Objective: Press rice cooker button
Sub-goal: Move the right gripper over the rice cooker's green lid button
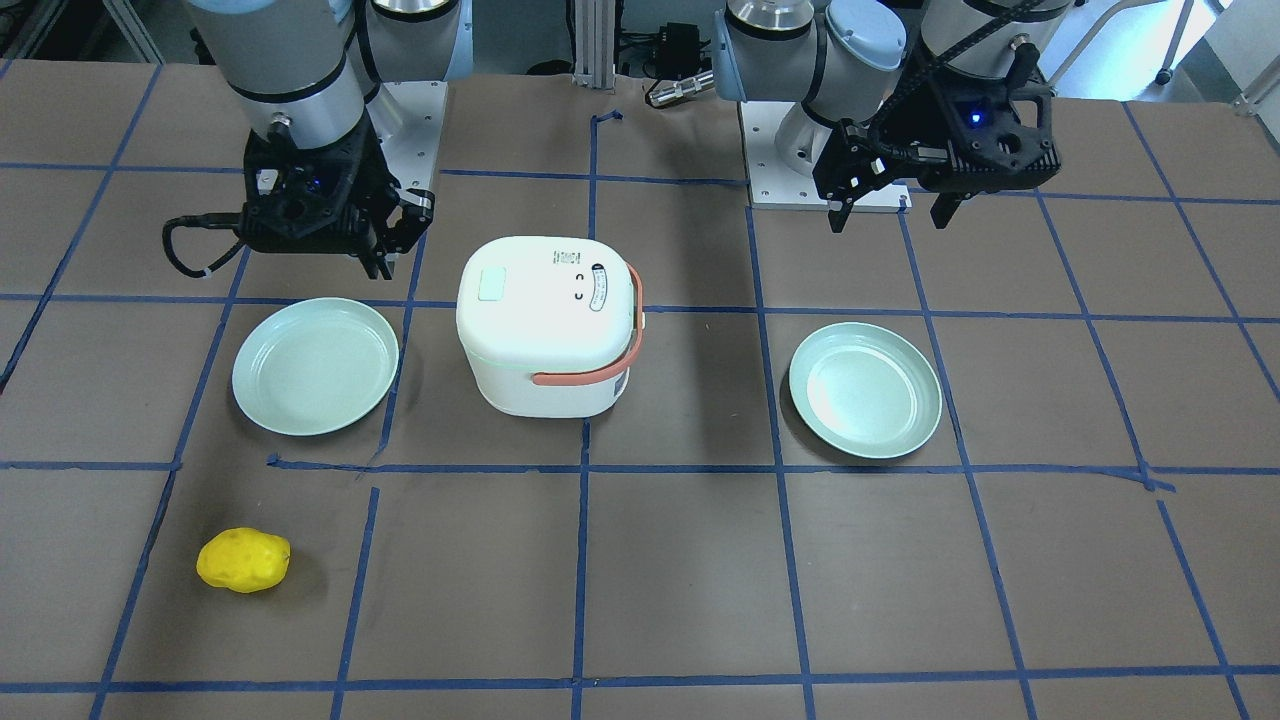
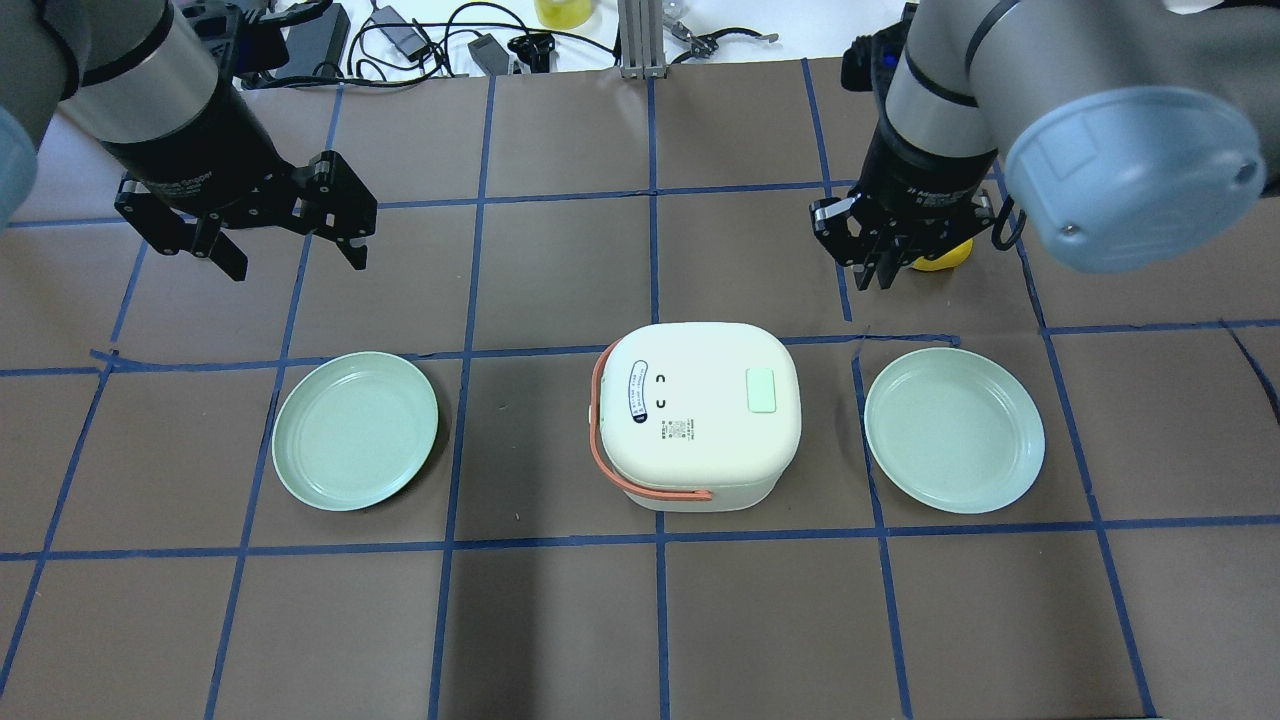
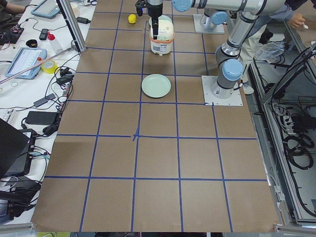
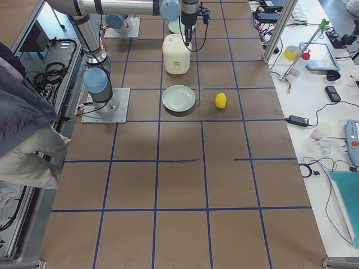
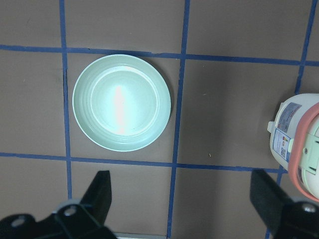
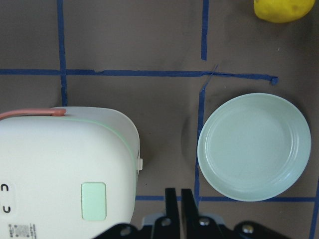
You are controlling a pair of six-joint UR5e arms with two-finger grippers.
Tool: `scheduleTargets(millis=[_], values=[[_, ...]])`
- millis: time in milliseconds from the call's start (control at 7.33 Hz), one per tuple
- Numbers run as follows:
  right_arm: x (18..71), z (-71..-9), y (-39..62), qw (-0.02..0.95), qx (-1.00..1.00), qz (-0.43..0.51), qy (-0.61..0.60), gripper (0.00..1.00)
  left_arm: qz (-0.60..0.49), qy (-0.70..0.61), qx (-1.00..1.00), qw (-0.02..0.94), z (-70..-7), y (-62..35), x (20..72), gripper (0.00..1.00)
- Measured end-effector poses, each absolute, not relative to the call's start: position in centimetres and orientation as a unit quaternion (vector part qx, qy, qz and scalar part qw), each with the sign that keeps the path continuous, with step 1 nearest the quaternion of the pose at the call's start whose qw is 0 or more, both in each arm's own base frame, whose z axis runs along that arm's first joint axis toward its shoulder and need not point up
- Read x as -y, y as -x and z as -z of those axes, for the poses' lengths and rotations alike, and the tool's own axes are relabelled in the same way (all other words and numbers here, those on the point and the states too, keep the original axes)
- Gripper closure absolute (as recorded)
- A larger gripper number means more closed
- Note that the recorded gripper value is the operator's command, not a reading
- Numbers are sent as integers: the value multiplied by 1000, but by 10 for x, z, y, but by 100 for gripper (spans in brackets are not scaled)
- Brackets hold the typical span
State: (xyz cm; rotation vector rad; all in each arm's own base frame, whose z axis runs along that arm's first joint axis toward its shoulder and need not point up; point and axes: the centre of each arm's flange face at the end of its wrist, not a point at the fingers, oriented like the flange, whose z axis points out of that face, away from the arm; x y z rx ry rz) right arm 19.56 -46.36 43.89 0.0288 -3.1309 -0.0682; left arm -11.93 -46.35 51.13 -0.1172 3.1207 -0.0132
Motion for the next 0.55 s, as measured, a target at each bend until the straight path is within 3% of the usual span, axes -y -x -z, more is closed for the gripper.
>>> scheduleTargets(millis=[545], values=[[433, -385, -238, 13, 999, 36, -5, 100, 4, 38, -999, 9, -511, 119, 464, 0]])
